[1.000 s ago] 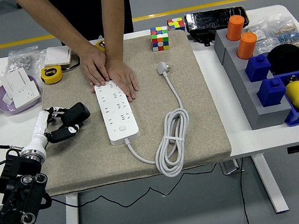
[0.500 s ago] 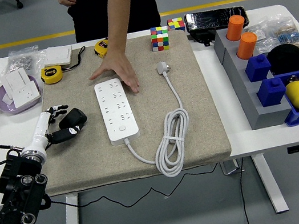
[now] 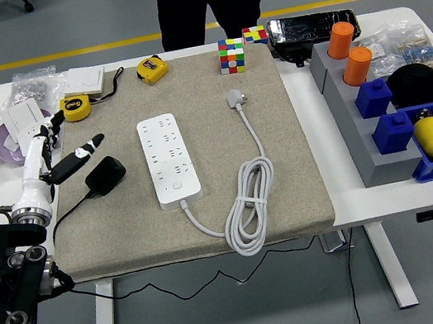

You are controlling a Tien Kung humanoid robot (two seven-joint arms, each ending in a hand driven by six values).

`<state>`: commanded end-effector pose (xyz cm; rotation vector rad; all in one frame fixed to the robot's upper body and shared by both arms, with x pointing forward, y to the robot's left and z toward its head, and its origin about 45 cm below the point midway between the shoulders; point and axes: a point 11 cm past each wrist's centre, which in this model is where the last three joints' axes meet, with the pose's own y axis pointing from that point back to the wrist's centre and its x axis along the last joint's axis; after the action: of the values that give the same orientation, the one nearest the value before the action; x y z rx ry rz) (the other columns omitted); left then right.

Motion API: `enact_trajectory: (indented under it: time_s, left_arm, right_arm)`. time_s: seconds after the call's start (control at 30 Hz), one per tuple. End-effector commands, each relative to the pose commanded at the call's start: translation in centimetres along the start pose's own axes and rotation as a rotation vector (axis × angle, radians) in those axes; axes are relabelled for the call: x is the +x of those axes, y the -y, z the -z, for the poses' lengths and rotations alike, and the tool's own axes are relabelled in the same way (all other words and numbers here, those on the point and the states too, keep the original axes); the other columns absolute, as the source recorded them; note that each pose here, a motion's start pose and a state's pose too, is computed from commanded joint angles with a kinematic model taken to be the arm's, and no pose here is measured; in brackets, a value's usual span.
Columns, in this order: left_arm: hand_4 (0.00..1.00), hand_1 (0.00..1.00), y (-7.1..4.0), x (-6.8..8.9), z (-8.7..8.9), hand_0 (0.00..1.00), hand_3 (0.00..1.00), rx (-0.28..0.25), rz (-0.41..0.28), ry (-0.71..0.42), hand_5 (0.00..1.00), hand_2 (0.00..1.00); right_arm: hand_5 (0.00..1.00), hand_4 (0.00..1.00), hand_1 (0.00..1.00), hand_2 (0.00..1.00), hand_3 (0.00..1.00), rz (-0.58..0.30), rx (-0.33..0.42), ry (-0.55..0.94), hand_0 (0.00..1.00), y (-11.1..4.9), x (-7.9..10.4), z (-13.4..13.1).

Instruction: Pick up the plug,place it near the board,insert it into the board,press the button

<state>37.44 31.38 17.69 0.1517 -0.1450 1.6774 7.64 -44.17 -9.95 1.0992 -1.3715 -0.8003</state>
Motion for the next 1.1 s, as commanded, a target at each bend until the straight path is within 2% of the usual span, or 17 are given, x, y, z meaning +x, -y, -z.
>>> enact_trajectory:
  time_s: [0.13, 0.2, 0.3, 0.33, 0.37, 0.5, 0.53, 0.63, 0.9, 0.93, 1.1]
  left_arm:
    - [0.998, 0.998, -0.5, 0.6, -1.6, 0.998, 0.935, -0.062, -0.02, -0.177, 0.998, 0.964]
    - [0.998, 0.998, -0.8, 0.9, -1.8, 0.998, 0.935, -0.073, -0.027, -0.265, 0.998, 0.964]
    - [0.998, 0.998, -1.4, 1.7, -1.5, 0.998, 0.935, -0.061, -0.042, -0.354, 0.998, 0.964]
    - [0.998, 0.847, -1.6, 1.9, -1.3, 0.885, 0.818, -0.059, -0.051, -0.373, 0.998, 0.812]
    - [0.998, 0.847, -2.0, 2.2, -1.1, 0.885, 0.818, -0.057, -0.063, -0.387, 0.998, 0.812]
    - [0.998, 0.847, -3.2, 3.1, -1.0, 0.885, 0.818, -0.06, -0.087, -0.394, 0.998, 0.812]
    - [0.998, 0.794, -3.5, 3.3, -1.1, 0.817, 0.771, -0.062, -0.093, -0.387, 0.998, 0.758]
    - [0.998, 0.794, -4.1, 3.7, -1.4, 0.817, 0.771, -0.069, -0.102, -0.363, 0.998, 0.758]
    - [0.998, 0.779, -4.5, 4.6, -1.1, 0.803, 0.744, -0.049, -0.13, -0.275, 0.998, 0.734]
    - [0.998, 0.724, -4.5, 4.6, -1.1, 0.779, 0.667, -0.048, -0.133, -0.269, 0.952, 0.662]
    - [0.998, 0.724, -4.6, 4.8, -1.2, 0.779, 0.667, -0.044, -0.137, -0.248, 0.952, 0.662]
  right_arm:
    - [0.818, 0.998, 0.747, 0.743, 0.776, 0.003, -0.007, -0.006, 0.819, 0.0, -0.1, -0.3]
    - [0.818, 0.998, 0.747, 0.743, 0.776, 0.006, -0.01, -0.009, 0.819, 0.0, -0.2, -0.4]
    - [0.818, 0.998, 0.747, 0.743, 0.776, 0.009, -0.011, -0.009, 0.819, 0.0, -0.4, -0.6]
    - [0.82, 0.998, 0.748, 0.743, 0.776, 0.011, -0.01, -0.009, 0.819, 0.0, -0.5, -0.6]
    - [0.82, 0.998, 0.748, 0.743, 0.776, 0.012, -0.008, -0.01, 0.819, 0.0, -0.6, -0.5]
    - [0.82, 0.998, 0.748, 0.743, 0.776, 0.018, -0.005, -0.014, 0.819, 0.0, -0.9, -0.4]
    - [0.821, 0.998, 0.748, 0.743, 0.776, 0.019, -0.005, -0.015, 0.817, 0.0, -1.0, -0.4]
    - [0.821, 0.998, 0.748, 0.743, 0.776, 0.027, -0.009, -0.023, 0.817, 0.0, -1.5, -0.6]
    - [0.821, 0.998, 0.748, 0.744, 0.776, 0.038, -0.01, -0.029, 0.819, 0.0, -2.2, -0.7]
    - [0.821, 0.998, 0.748, 0.744, 0.777, 0.039, -0.01, -0.03, 0.819, 0.0, -2.2, -0.7]
    - [0.821, 0.998, 0.748, 0.744, 0.777, 0.038, -0.015, -0.033, 0.819, 0.0, -2.3, -0.9]
